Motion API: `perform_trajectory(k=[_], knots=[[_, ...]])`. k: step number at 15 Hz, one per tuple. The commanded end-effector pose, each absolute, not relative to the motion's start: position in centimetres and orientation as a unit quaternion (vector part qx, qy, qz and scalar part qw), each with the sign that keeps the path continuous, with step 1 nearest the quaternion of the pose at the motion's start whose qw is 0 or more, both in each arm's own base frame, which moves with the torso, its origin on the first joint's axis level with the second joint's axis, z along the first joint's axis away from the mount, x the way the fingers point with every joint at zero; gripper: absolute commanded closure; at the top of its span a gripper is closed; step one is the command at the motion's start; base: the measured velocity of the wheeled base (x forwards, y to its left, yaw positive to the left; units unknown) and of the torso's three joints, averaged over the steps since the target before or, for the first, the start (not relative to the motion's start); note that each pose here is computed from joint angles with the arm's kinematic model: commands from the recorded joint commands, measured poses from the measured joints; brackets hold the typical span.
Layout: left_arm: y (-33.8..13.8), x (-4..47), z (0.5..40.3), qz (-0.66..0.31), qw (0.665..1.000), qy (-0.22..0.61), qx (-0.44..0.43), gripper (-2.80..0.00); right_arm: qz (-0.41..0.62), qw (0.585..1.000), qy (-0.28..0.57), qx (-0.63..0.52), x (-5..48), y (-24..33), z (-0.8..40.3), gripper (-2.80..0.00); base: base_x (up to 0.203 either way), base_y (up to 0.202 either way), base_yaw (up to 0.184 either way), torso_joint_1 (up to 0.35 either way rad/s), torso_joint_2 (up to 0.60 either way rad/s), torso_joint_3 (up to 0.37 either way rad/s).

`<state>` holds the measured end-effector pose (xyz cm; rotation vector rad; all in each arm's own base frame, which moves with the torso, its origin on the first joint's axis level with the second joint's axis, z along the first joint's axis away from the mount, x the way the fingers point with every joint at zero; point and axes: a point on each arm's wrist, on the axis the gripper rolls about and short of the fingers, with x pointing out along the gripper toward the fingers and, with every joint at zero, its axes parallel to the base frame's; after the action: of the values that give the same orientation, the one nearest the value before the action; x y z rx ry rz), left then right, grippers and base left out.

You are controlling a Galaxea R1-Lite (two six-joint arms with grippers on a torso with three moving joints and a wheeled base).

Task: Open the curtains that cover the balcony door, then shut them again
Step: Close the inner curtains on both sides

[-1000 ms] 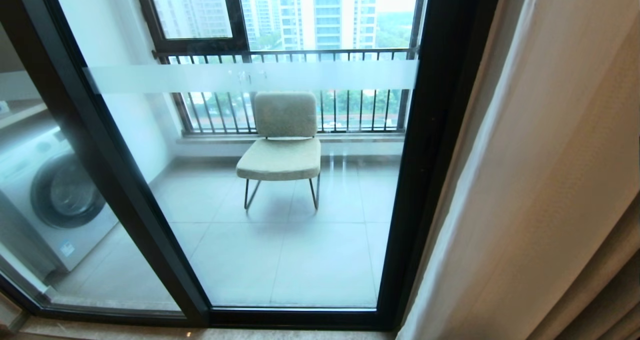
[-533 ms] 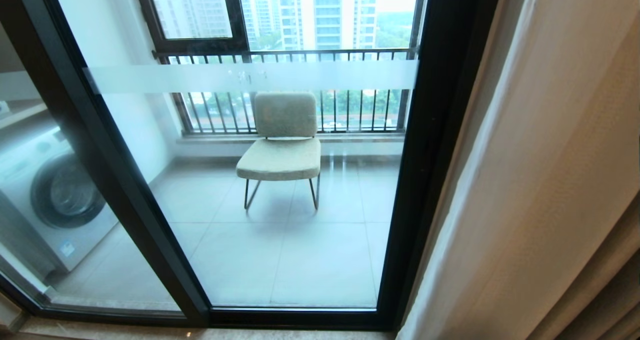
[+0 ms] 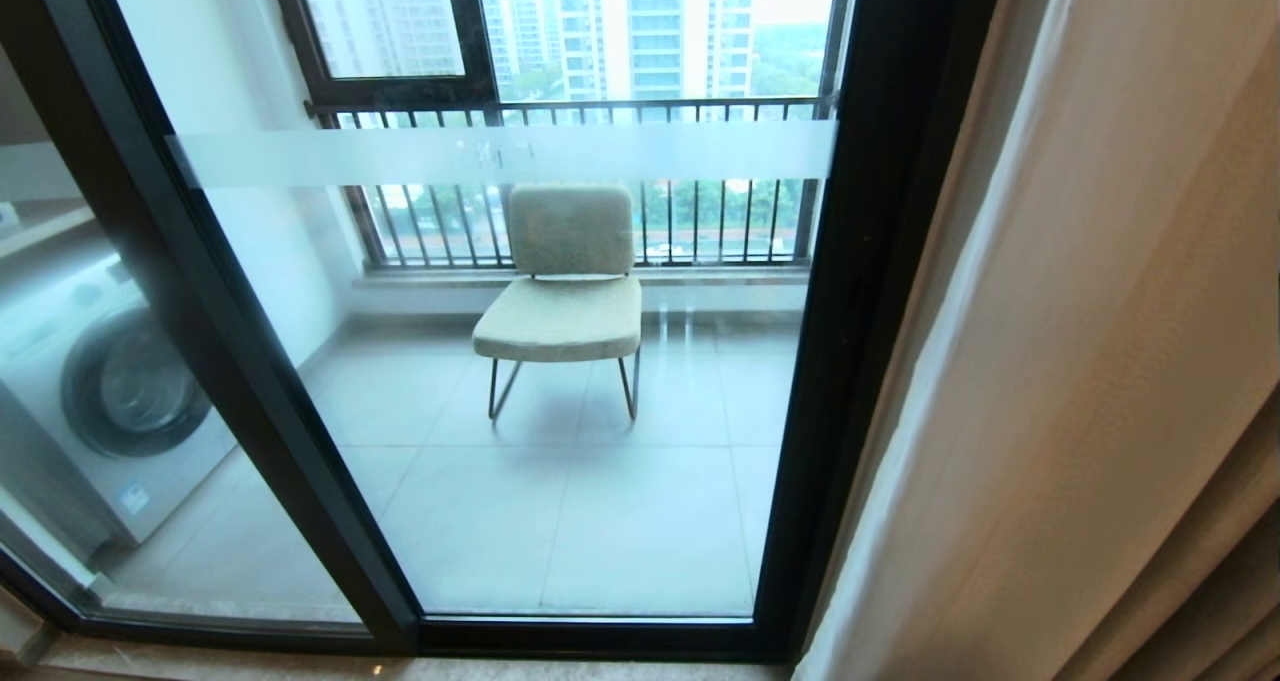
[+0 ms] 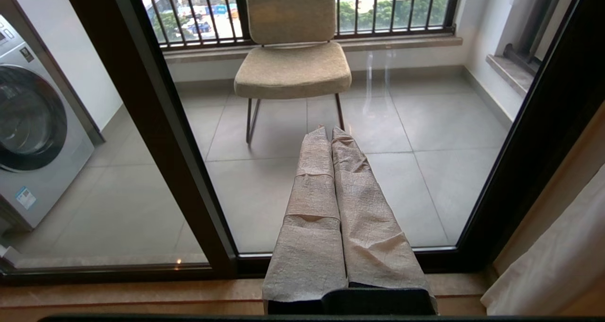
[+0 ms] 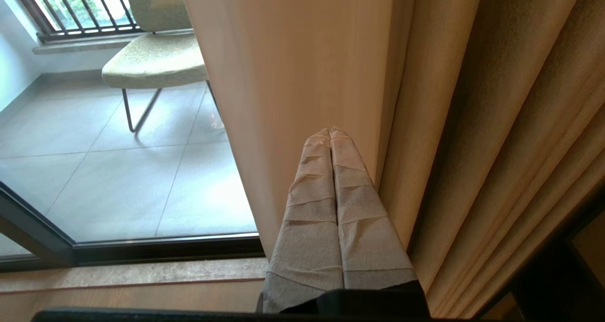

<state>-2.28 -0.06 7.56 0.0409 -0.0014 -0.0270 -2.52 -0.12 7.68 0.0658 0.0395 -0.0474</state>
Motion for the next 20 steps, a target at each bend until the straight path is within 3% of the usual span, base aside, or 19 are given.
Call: perform_trajectory(k=[1, 20], knots=[[-0.1, -2.3, 7.6, -0.014, 1.000, -0.002, 0.021, 0.00, -0.024, 0.999, 0.020, 0.033, -2.5, -0.1, 7.7, 0.00, 0.000, 0.000, 0.000, 0.000, 0.00, 0.000], [-0.1, -2.3, 7.6, -0.014, 1.000, -0.001, 0.021, 0.00, -0.002, 0.999, 0.035, 0.005, -1.6, 0.0, 8.8, 0.00, 0.000, 0.000, 0.000, 0.000, 0.00, 0.000]])
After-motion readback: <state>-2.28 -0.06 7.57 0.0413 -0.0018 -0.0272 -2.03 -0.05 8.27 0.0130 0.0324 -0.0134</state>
